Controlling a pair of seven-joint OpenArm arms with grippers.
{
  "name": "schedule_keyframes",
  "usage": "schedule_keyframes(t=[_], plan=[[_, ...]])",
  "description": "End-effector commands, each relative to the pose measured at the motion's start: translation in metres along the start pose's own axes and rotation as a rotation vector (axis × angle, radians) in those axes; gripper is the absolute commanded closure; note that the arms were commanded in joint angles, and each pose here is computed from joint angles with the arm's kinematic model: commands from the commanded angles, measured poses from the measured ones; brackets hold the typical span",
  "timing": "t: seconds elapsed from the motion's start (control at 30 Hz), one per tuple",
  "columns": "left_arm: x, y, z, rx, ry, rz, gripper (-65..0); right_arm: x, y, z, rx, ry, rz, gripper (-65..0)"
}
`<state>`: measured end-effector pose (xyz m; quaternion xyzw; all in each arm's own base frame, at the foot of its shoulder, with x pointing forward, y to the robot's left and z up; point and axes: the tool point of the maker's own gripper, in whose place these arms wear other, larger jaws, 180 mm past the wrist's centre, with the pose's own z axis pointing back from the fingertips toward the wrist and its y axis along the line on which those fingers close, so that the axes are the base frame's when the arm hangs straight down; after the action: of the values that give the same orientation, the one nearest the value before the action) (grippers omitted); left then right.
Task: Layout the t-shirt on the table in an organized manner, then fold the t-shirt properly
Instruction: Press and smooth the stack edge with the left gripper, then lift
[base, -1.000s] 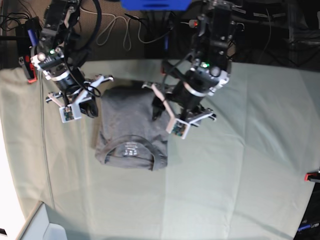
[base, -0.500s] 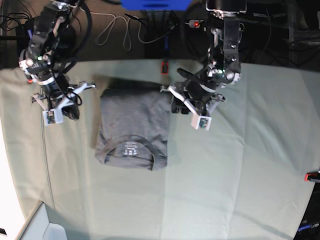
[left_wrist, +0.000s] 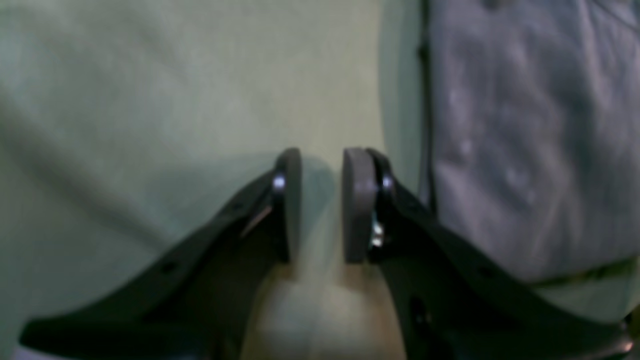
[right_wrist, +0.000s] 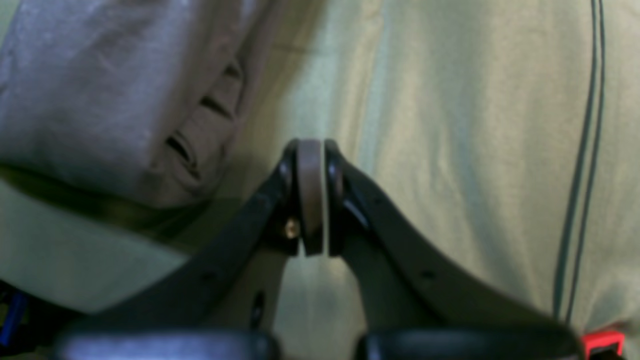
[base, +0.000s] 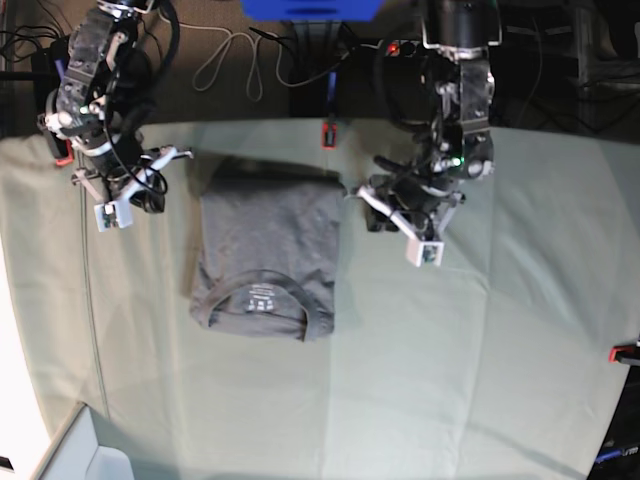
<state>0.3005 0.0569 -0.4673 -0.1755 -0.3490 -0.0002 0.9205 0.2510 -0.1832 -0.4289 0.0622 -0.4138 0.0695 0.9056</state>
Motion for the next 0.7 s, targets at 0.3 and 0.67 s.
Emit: schedule_keyframes(t=[0.3, 0.67], plan=[[-0.002, -0.024, -0.009, -0.049, 0.003, 0.024, -14.1, 0.013, 0.001, 0.001, 0.009, -0.045, 0.005, 0.0], [-0.037, -0.047, -0.011, -0.102, 0.084, 0.002, -14.1, 0.008, 0.002, 0.003, 0.011, -0.033, 0.001, 0.0]])
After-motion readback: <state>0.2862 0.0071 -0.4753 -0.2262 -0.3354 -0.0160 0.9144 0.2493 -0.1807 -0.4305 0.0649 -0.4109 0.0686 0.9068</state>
